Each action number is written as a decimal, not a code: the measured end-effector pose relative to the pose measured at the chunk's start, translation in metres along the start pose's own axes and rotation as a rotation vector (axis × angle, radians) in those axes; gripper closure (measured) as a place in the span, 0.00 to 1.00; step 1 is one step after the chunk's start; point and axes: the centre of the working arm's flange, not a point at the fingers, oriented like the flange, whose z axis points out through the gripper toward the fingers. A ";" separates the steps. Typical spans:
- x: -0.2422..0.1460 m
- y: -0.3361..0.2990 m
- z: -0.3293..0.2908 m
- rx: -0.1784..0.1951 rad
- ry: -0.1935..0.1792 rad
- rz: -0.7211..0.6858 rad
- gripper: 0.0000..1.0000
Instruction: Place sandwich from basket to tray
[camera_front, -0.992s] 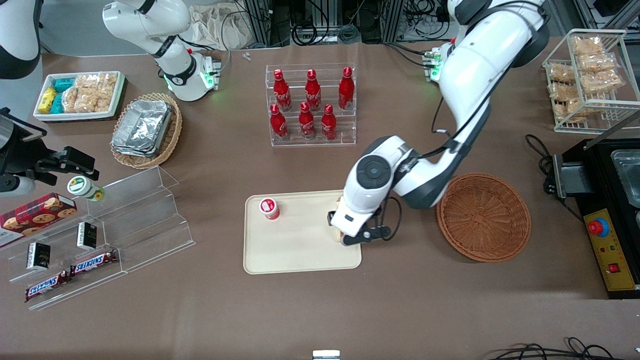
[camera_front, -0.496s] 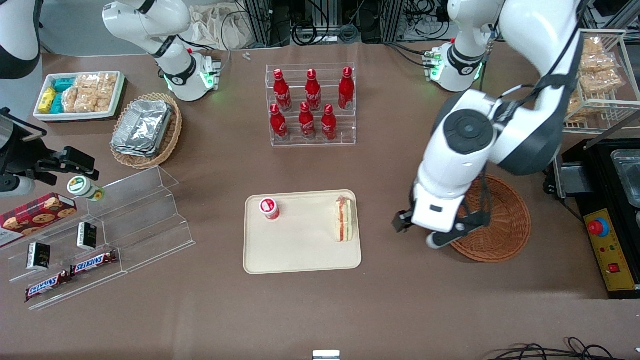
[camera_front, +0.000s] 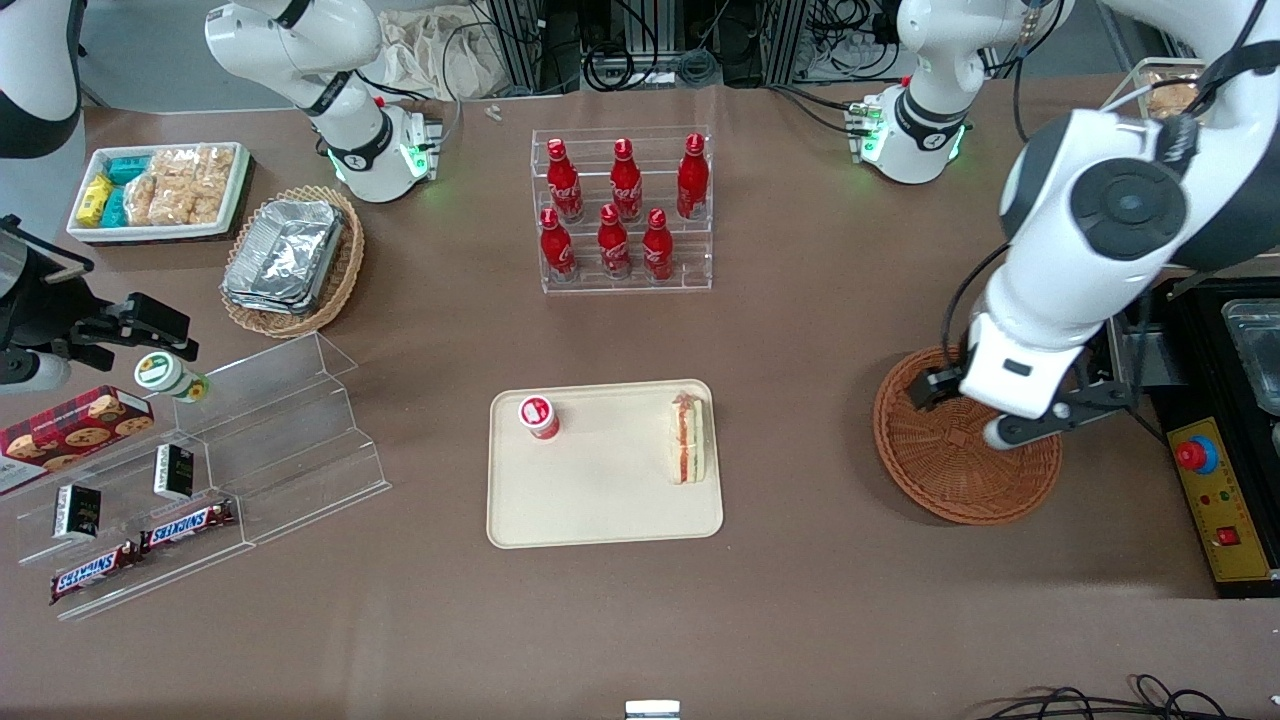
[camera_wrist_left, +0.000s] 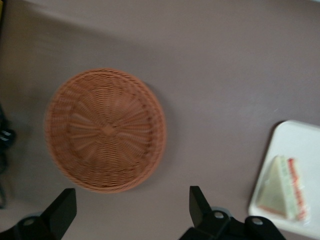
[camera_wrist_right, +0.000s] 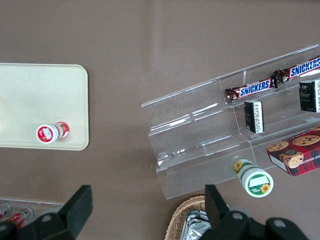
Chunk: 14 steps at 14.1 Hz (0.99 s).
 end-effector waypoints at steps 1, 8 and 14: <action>0.001 -0.017 -0.001 -0.005 -0.011 0.044 0.00; 0.008 -0.096 -0.011 -0.004 -0.060 0.227 0.00; 0.017 -0.118 -0.006 -0.011 -0.067 0.197 0.00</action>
